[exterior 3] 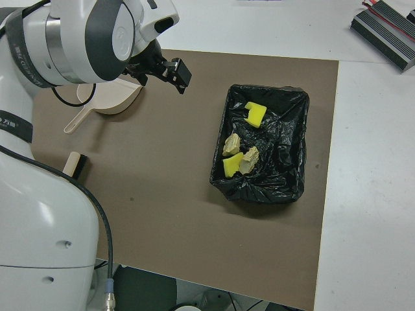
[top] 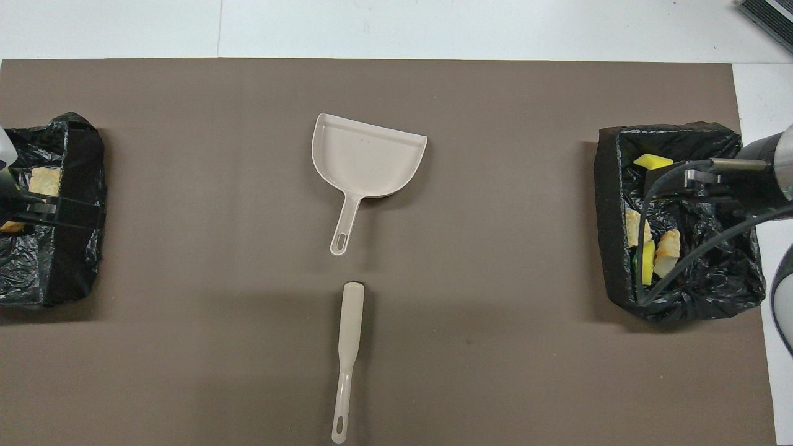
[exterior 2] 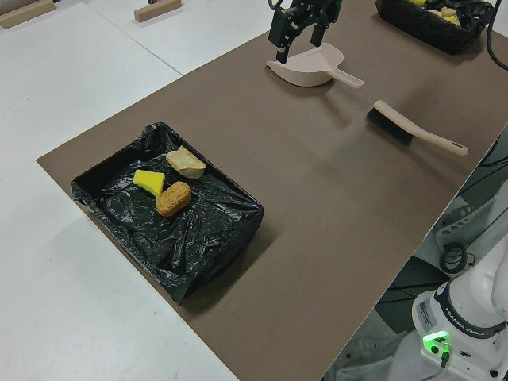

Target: Sweep and dump trash in bin

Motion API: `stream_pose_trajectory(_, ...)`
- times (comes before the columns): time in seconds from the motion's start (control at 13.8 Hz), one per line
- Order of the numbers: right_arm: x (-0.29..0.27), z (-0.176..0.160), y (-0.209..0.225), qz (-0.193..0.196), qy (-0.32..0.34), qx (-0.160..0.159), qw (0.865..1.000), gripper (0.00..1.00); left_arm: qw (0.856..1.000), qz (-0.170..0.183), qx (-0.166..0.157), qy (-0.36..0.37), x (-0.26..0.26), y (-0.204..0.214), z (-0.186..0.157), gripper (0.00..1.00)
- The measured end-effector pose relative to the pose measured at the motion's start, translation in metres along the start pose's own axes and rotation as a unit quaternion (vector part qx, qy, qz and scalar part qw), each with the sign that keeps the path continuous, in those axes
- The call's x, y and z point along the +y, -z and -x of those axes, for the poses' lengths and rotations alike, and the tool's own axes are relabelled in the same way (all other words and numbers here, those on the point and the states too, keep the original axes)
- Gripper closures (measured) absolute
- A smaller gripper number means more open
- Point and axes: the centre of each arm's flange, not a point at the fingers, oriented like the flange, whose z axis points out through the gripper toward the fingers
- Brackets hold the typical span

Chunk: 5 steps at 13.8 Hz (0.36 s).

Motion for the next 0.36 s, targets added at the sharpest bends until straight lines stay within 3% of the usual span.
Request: stream_pose_trajectory(0.36, -0.0025, 0.0004, 0.0002, 0.0, 0.002, 0.001, 1.0, 0.0, 1.0, 0.0, -0.002, -0.005, -0.0012, 0.0049, -0.0017, 0.0)
